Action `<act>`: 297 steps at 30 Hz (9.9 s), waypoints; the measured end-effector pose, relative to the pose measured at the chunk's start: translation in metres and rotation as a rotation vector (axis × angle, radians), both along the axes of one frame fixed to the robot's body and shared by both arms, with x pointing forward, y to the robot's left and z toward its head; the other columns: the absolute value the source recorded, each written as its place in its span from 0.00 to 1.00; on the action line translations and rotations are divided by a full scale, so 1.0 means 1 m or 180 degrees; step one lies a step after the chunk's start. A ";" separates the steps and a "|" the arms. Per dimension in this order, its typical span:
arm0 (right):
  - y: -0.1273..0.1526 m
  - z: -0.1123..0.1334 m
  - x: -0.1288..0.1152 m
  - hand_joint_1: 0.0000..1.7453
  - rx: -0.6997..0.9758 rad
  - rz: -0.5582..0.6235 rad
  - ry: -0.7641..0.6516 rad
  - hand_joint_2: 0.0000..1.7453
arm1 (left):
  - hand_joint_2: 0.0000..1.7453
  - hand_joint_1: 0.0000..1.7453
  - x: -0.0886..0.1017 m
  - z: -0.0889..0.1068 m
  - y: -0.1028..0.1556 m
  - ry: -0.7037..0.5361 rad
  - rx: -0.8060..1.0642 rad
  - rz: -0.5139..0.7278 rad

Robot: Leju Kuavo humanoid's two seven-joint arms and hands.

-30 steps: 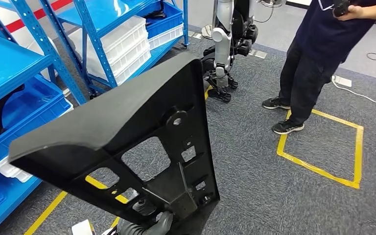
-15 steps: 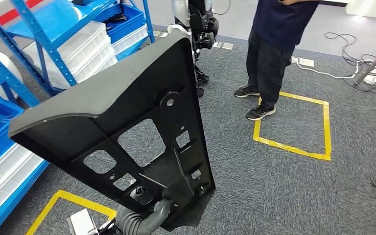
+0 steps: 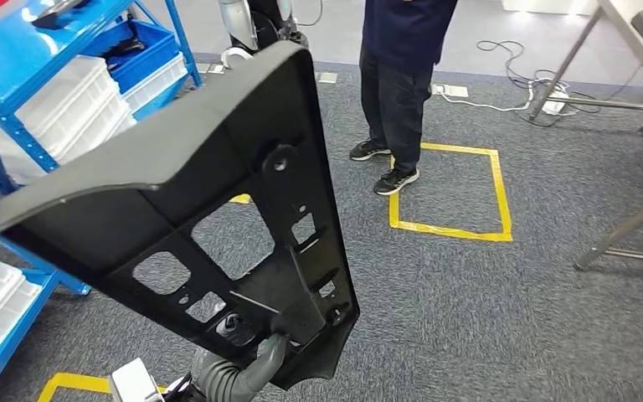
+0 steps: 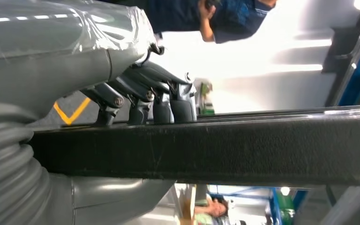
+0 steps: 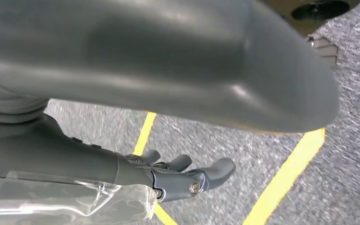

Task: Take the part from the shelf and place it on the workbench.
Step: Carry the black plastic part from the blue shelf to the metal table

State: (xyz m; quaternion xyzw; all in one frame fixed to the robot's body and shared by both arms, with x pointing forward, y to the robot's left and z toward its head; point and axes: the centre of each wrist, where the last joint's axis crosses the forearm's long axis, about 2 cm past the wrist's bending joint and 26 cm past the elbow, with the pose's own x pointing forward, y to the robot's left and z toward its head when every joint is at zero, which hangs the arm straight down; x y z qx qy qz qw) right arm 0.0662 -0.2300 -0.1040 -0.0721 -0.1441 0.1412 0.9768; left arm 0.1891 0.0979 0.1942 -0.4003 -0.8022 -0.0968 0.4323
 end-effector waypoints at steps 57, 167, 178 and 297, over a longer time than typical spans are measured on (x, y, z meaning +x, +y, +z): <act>-0.003 -0.001 -0.002 0.00 0.0016 -0.0161 0.0196 0.00 | 1.00 1.00 0.002 0.010 0.002 0.0011 -0.0078 -0.0049; -0.015 -0.002 0.000 0.00 0.0049 -0.0272 0.0088 0.00 | 1.00 1.00 0.014 -0.001 -0.022 0.0202 0.0042 -0.0231; -0.011 -0.001 0.000 0.00 0.0065 -0.0243 0.0074 0.00 | 1.00 1.00 0.014 -0.003 -0.021 0.0238 0.0083 -0.0187; -0.014 -0.002 0.001 0.00 0.0027 0.0172 0.0038 0.00 | 1.00 1.00 0.066 0.023 0.015 -0.0027 0.0431 -0.0077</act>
